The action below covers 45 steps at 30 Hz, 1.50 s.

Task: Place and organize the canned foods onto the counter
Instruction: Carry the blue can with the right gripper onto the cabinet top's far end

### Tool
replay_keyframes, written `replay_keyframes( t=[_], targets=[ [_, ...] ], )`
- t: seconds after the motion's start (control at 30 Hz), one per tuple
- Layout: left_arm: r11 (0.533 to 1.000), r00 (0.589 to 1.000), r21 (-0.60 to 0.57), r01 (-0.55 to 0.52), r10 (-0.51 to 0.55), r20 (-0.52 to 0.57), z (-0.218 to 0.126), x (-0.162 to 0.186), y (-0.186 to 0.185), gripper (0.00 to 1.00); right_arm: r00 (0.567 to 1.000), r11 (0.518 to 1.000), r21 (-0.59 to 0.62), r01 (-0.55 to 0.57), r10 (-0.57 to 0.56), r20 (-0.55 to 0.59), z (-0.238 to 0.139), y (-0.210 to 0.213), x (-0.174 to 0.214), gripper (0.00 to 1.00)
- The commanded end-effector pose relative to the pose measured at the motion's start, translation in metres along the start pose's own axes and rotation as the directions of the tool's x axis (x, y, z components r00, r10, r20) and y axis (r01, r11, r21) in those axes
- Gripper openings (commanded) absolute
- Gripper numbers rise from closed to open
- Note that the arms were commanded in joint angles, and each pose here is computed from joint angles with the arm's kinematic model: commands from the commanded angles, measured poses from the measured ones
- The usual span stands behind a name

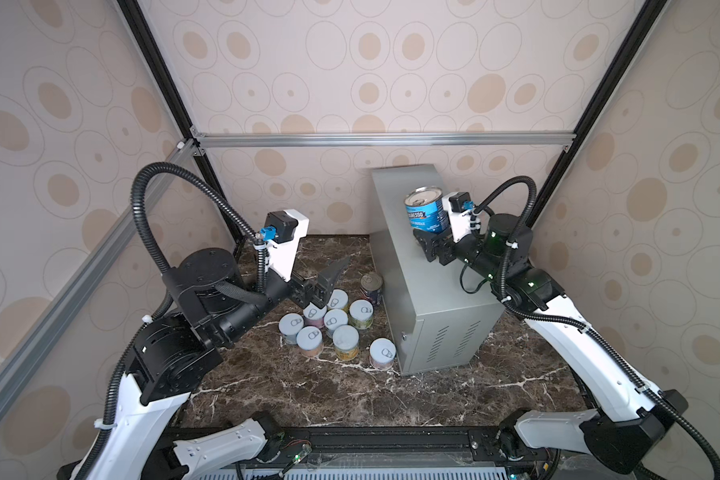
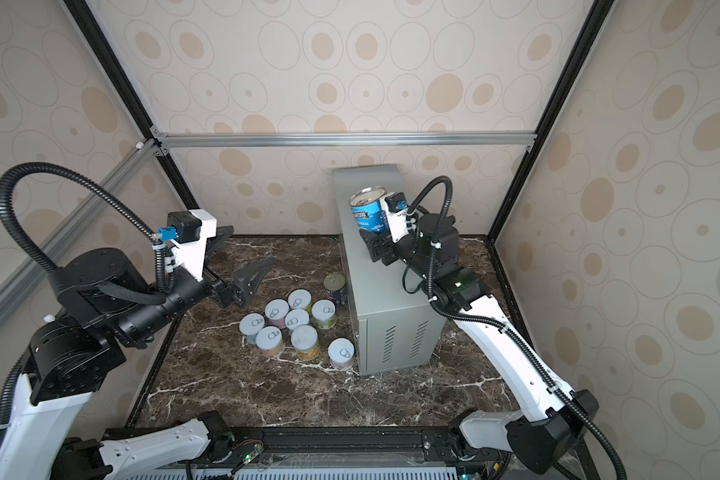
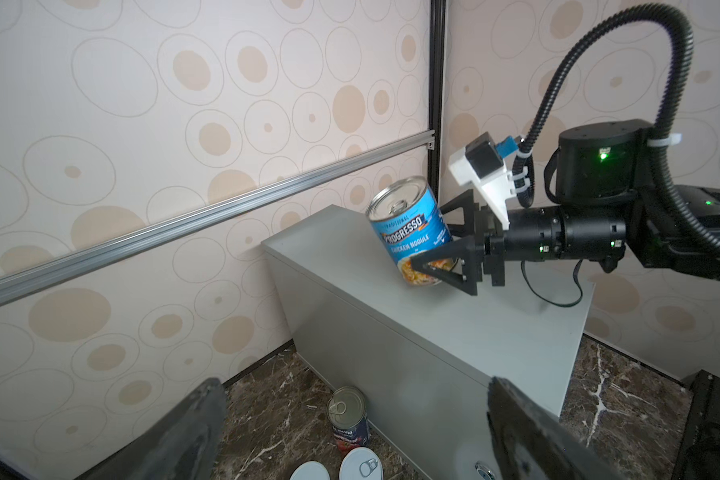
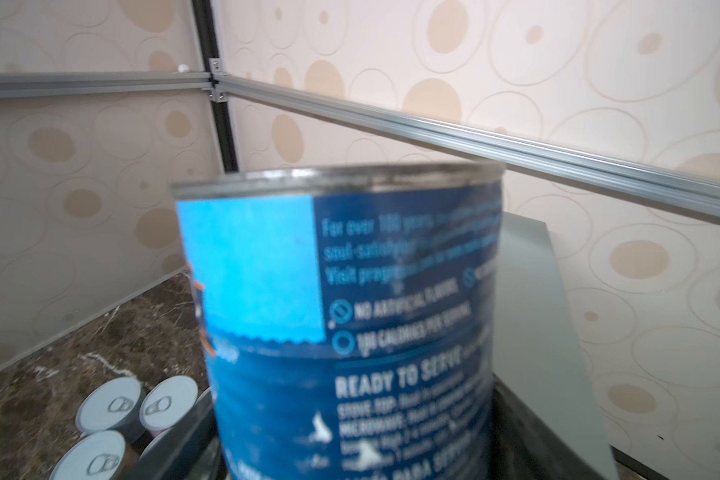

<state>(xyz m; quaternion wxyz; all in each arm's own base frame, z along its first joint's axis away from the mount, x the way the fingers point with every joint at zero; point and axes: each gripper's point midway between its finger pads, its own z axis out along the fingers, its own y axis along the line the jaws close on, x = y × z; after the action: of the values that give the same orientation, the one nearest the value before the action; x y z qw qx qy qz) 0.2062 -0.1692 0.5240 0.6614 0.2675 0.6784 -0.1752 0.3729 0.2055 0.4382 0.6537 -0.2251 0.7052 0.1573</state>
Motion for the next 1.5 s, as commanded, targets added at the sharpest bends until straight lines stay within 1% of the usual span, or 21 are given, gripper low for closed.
replay_keyframes(
  t=[0.0, 0.17, 0.33, 0.43, 0.57, 0.6, 0.7, 0.83, 0.97, 1.07, 1.13, 1.2, 1.4, 1.47],
  targets=[
    [0.999, 0.999, -0.034, 0.017, -0.016, 0.036, -0.007, -0.007, 0.007, 0.98, 0.959, 0.999, -0.002, -0.052, 0.051, 0.279, -0.014, -0.019, -0.080, 0.22],
    [0.999, 1.000, -0.032, 0.006, -0.006, 0.023, -0.005, 0.000, 0.006, 0.98, 0.966, 0.996, 0.028, -0.079, 0.070, 0.248, 0.010, -0.048, -0.069, 0.22],
    [0.999, 1.000, -0.035, 0.003, -0.002, 0.021, -0.002, 0.011, 0.005, 0.98, 0.970, 0.997, 0.029, -0.066, 0.058, 0.234, 0.035, -0.062, -0.058, 0.23],
    [0.999, 1.000, -0.033, 0.008, -0.007, 0.012, 0.004, 0.021, 0.003, 0.98, 0.977, 0.996, 0.042, -0.078, 0.068, 0.201, 0.050, -0.074, -0.049, 0.25],
    [1.000, 1.000, -0.025, 0.019, -0.019, 0.000, 0.011, 0.033, -0.001, 0.98, 0.982, 0.995, 0.035, -0.095, 0.088, 0.167, 0.076, -0.081, -0.041, 0.31],
    [1.000, 1.000, -0.022, 0.021, -0.021, -0.003, 0.013, 0.036, -0.002, 0.98, 0.983, 0.993, 0.058, -0.099, 0.089, 0.161, 0.079, -0.095, -0.039, 0.33],
    [0.999, 0.999, -0.011, 0.036, -0.036, -0.006, 0.019, 0.045, -0.005, 0.98, 0.987, 0.993, 0.065, -0.095, 0.085, 0.137, 0.097, -0.102, -0.034, 0.39],
    [0.998, 0.998, 0.018, 0.068, -0.068, -0.001, 0.026, 0.055, -0.013, 0.98, 0.988, 0.992, 0.080, -0.093, 0.081, 0.133, 0.114, -0.111, -0.031, 0.46],
    [0.994, 0.995, 0.042, 0.102, -0.102, -0.009, 0.034, 0.068, -0.019, 0.98, 0.989, 0.991, 0.089, -0.102, 0.091, 0.115, 0.133, -0.122, -0.027, 0.48],
    [0.991, 0.993, 0.058, 0.121, -0.121, -0.007, 0.037, 0.075, -0.024, 0.98, 0.989, 0.990, 0.084, -0.112, 0.104, 0.101, 0.146, -0.127, -0.024, 0.51],
    [0.989, 0.991, 0.063, 0.131, -0.130, -0.006, 0.037, 0.080, -0.025, 0.98, 0.990, 0.990, 0.081, -0.116, 0.109, 0.088, 0.153, -0.128, -0.020, 0.53],
    [0.988, 0.990, 0.063, 0.138, -0.138, -0.011, 0.038, 0.084, -0.026, 0.98, 0.990, 0.989, 0.080, -0.123, 0.117, 0.077, 0.157, -0.129, -0.016, 0.57],
    [0.989, 0.991, 0.056, 0.137, -0.136, -0.012, 0.037, 0.090, -0.024, 0.98, 0.988, 0.989, 0.067, -0.134, 0.128, 0.086, 0.152, -0.126, -0.017, 0.65],
    [0.989, 0.991, 0.056, 0.135, -0.134, -0.011, 0.037, 0.090, -0.024, 0.98, 0.988, 0.989, 0.067, -0.132, 0.126, 0.088, 0.149, -0.125, -0.017, 0.67]
  ],
)
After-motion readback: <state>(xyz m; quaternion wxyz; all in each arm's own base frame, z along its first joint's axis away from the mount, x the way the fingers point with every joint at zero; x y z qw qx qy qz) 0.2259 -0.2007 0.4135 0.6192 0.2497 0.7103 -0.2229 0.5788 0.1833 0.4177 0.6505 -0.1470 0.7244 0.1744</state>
